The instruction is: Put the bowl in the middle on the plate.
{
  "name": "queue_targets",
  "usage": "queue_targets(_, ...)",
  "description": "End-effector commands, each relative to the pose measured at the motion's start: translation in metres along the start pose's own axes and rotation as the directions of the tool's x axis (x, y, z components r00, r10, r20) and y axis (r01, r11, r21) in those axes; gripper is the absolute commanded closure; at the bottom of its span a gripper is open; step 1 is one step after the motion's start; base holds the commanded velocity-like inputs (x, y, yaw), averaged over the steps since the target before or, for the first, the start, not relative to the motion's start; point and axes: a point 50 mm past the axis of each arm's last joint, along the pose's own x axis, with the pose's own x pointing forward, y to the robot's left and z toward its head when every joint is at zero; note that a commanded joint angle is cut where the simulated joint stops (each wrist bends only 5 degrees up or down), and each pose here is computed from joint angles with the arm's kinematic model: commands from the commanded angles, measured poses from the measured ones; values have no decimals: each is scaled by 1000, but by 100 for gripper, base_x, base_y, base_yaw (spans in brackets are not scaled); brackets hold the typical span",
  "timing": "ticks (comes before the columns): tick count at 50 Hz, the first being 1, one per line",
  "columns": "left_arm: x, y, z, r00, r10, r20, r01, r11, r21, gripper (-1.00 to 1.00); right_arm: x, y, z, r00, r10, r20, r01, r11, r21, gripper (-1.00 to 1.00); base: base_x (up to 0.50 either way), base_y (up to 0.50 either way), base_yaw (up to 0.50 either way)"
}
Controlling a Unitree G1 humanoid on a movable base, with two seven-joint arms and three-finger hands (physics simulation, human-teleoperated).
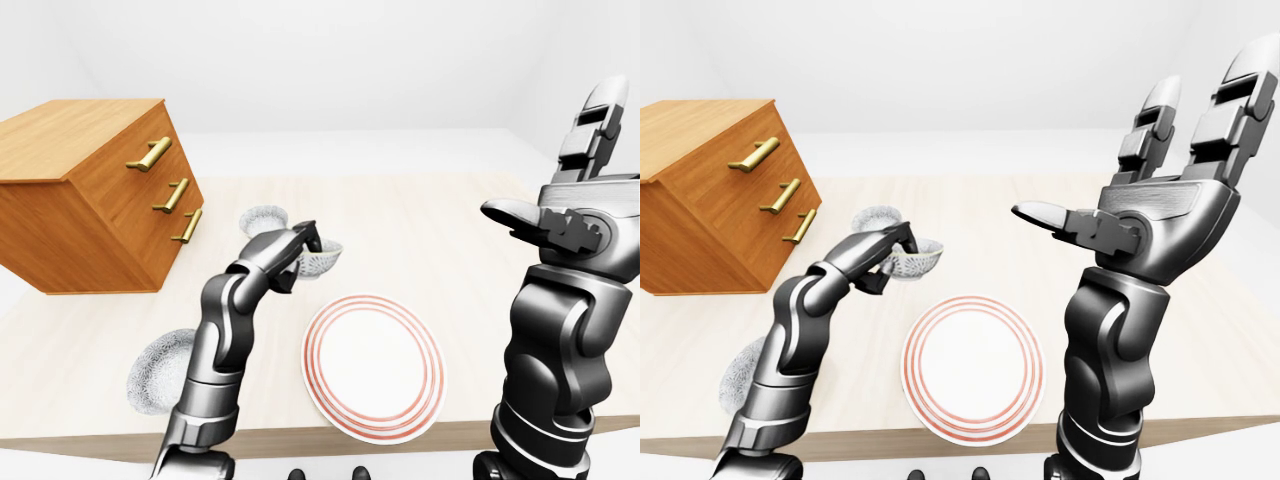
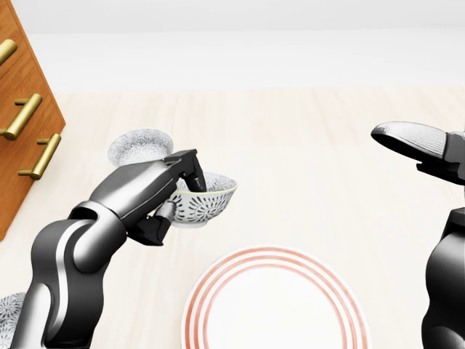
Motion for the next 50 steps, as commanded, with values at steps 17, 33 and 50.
queue_targets(17,-8,-12,22,998,14,65,-13,1000,-20,100,-1,0,-1,1000,4,-4,-4,1000,-4,-100,0,0,0)
queue_targets(33,-11,-21,28,996,-1,86,4,999,-37,100,-1,1,0,1000,4,1,-4,1000,1,-100,0,0,0)
queue_targets(50,-21,-35,39,993,-13,114,20,998,-55,100,-2,1,-1,1000,4,-3,-4,1000,-1,-100,0,0,0)
